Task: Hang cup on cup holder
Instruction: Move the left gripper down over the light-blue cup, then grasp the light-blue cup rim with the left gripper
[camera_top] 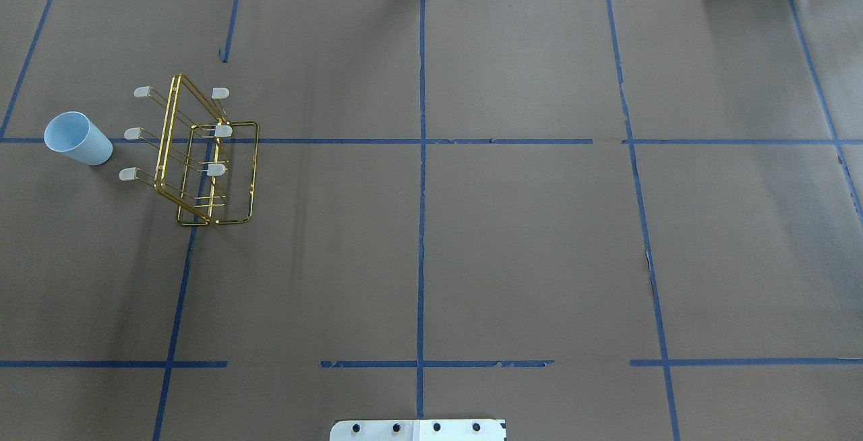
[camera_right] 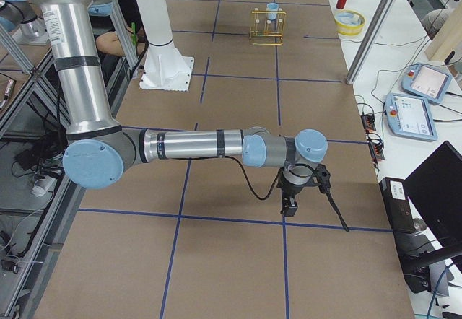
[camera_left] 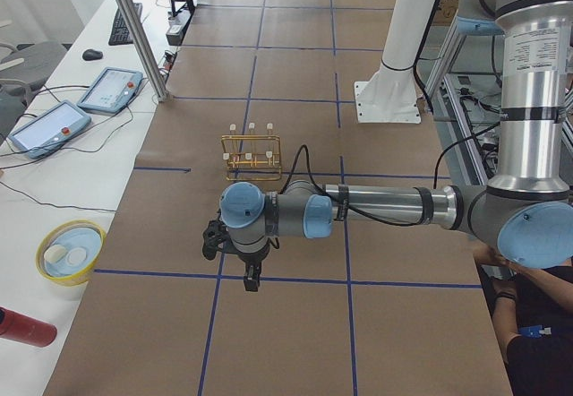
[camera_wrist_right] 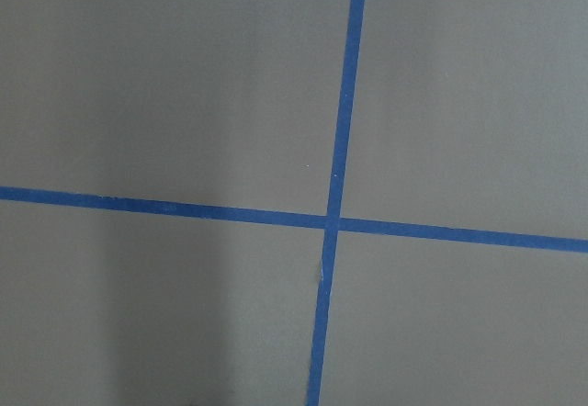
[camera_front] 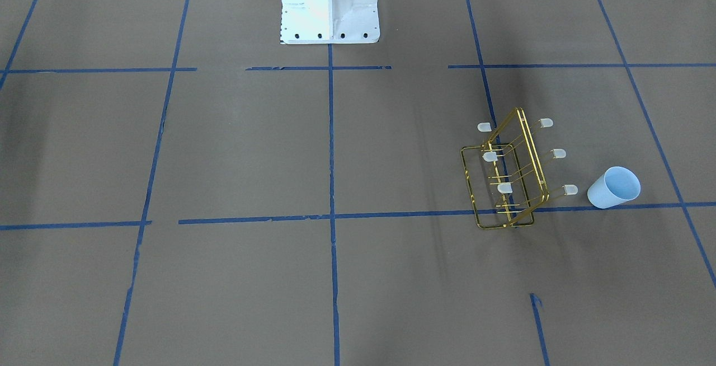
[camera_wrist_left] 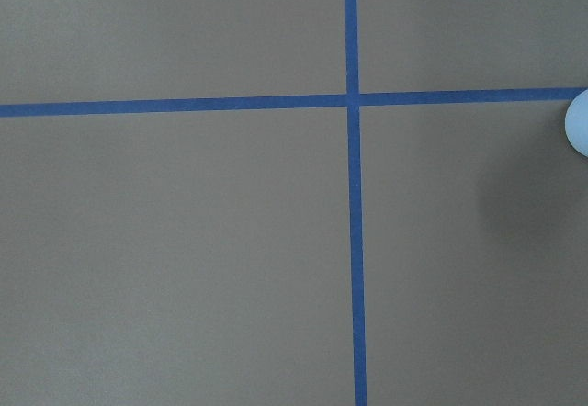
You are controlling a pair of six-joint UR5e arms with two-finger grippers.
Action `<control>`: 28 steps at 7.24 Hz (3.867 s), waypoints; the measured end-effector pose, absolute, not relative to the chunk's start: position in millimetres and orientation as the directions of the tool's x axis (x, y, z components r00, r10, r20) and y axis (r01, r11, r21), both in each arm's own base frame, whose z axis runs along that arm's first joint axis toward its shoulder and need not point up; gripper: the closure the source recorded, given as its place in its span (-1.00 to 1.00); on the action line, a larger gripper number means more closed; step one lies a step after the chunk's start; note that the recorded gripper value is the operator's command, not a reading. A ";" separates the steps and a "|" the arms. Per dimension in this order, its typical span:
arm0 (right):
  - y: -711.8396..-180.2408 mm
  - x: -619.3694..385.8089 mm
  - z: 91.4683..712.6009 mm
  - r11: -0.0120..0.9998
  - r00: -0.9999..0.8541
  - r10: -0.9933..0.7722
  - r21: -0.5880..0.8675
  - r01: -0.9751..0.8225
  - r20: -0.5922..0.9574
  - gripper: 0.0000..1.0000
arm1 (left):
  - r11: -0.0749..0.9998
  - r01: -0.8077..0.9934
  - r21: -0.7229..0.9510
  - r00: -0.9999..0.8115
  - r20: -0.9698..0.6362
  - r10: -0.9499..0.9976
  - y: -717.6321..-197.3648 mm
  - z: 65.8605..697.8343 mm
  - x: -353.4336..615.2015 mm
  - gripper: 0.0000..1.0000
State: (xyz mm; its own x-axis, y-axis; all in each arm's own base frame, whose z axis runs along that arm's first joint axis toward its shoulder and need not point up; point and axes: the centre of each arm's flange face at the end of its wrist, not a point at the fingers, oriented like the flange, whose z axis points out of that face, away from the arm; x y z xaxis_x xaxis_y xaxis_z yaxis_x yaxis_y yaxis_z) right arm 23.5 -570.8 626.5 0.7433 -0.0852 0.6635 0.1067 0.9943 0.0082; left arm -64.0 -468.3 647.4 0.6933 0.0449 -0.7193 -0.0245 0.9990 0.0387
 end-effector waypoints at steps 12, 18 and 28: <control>-570.9 23.5 626.4 0.994 0.743 -0.086 0.009 0.107 0.664 -1.00 | 0.959 0.204 0.198 0.765 -0.643 -0.030 -495.9 509.9 71.7 -1.00; -570.9 23.1 626.5 0.994 0.743 -0.086 0.008 0.107 0.664 -1.00 | 0.857 0.407 0.315 0.758 -0.640 -0.125 -414.5 546.1 165.9 -1.00; -570.9 23.2 626.4 0.994 0.743 -0.086 0.009 0.107 0.664 -1.00 | 0.524 0.704 0.479 0.669 -0.694 -0.265 -438.1 594.5 257.5 -1.00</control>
